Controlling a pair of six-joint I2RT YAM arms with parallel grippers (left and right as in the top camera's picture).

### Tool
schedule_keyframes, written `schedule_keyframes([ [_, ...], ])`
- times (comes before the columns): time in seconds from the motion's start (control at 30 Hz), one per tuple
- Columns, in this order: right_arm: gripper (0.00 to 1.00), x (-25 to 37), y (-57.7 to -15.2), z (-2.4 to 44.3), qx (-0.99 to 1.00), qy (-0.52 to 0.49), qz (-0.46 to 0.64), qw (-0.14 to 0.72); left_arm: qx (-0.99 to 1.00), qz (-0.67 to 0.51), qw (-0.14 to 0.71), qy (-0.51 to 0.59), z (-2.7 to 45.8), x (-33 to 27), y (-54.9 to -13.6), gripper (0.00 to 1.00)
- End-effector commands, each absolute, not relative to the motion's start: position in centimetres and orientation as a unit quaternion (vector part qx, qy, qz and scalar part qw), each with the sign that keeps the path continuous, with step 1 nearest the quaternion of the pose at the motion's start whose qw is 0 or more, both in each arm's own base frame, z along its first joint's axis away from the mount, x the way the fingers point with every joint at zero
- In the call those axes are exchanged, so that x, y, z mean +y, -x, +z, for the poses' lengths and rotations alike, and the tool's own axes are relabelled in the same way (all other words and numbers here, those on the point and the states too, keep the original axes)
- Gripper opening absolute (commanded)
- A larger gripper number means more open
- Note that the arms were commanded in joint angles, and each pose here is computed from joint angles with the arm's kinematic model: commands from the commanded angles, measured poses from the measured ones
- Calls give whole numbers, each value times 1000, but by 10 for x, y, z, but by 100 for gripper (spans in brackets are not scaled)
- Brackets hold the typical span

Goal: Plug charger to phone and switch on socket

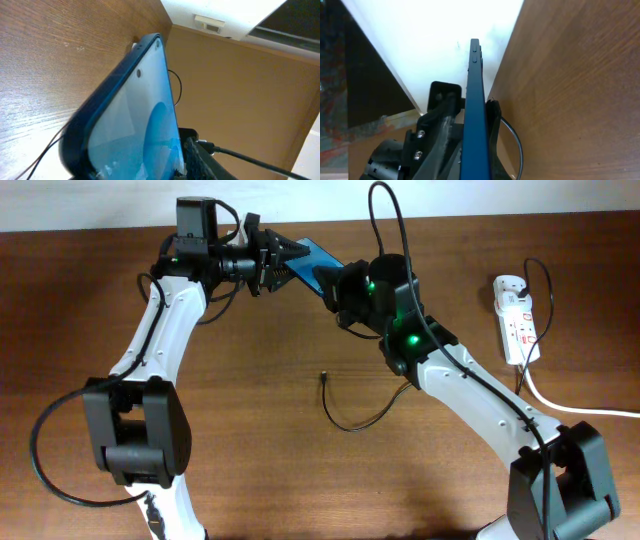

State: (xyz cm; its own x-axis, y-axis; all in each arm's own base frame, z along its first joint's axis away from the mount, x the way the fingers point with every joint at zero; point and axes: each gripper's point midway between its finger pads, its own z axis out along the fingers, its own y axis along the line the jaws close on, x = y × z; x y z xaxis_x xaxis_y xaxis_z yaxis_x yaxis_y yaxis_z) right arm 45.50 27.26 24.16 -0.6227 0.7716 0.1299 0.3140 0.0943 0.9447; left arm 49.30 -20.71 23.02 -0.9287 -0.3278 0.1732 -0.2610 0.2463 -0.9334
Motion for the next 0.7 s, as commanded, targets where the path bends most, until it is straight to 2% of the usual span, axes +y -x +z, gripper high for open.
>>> schedule_keyframes([
  [0.0, 4, 297, -439, 258, 723, -333, 573, 194, 784, -599, 23, 162, 241, -218, -488, 27],
  [0.1, 4, 297, -438, 257, 724, -330, 573, 196, 783, -600, 21, 161, 242, -219, -488, 16],
  [0.2, 4, 297, -438, 257, 724, -330, 573, 195, 783, -600, 20, 163, 242, -218, -488, 12],
  [0.3, 4, 300, -437, 257, 726, -326, 573, 194, 781, -600, 14, 171, 242, -218, -488, 0],
  [0.37, 4, 300, -436, 257, 731, -315, 570, 204, 781, -600, 14, 171, 242, -218, -488, 0],
  [0.43, 16, 299, -437, 255, 742, -298, 560, 218, 782, -600, 19, 165, 242, -218, -488, 0],
  [0.57, 27, 291, -441, 254, 769, -224, 532, 276, 790, -600, 59, 113, 243, -215, -489, 0],
  [0.67, 48, 285, -441, 254, 784, -158, 518, 302, 792, -599, 79, 91, 243, -209, -490, 0],
])
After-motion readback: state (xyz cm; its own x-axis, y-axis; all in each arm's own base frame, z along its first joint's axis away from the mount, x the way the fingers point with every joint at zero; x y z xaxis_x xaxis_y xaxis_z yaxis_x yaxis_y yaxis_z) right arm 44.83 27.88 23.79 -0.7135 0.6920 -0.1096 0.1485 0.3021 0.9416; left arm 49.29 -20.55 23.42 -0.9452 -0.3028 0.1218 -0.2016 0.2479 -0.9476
